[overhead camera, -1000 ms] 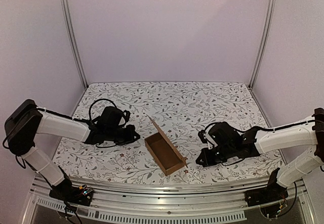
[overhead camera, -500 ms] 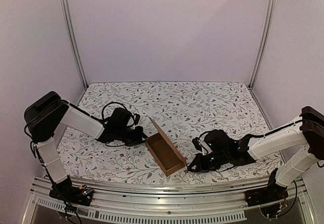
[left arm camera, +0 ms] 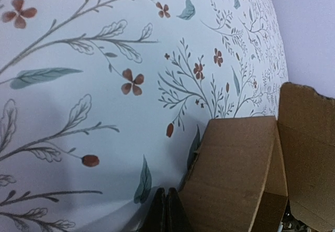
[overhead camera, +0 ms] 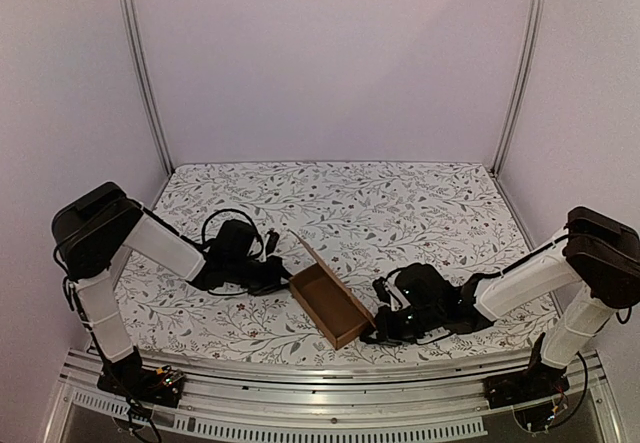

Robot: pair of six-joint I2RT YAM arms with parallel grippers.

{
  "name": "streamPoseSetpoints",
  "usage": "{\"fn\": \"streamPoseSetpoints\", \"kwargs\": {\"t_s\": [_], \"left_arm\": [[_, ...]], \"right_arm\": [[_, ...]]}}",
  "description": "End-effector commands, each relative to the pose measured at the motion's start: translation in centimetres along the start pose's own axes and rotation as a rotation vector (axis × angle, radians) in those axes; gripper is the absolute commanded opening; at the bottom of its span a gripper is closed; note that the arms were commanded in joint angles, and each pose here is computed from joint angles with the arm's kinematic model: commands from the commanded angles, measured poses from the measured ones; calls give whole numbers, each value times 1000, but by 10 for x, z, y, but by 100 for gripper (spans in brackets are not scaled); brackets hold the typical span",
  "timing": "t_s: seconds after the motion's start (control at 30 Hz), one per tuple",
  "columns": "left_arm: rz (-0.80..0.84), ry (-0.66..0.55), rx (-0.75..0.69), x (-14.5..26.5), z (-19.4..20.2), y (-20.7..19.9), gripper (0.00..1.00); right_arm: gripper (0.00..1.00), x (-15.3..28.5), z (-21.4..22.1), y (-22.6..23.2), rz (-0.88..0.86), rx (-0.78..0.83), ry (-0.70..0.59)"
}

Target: Fold the paper box

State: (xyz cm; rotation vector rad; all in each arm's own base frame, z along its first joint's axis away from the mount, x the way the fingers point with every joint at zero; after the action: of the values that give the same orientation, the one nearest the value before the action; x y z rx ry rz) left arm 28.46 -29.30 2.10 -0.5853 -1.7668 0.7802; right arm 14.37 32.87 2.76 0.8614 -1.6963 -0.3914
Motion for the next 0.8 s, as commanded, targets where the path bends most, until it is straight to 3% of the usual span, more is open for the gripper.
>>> {"fn": "streamPoseSetpoints", "kwargs": {"t_s": [0.0,0.77], "left_arm": [[-18,26,13,5,10,14,0],[-37,8,18,26,23,24,0]], "right_arm": [[0,-3,2,-14,57,-20,-27],[0,-2,-31,-66,231,-46,-128]]}}
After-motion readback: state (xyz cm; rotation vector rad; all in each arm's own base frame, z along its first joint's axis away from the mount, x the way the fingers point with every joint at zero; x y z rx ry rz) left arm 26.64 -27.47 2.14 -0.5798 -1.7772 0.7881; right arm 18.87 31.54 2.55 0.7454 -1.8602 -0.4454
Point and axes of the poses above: each gripper's point midway between its finger pads, its own x axis back along the fingers, its own y axis along the line the jaws close on, z = x × y, the point moved 2 cm from there along x, back along the fingers, and after that the axes turned 10 degrees about x, right-handed, at the moved point
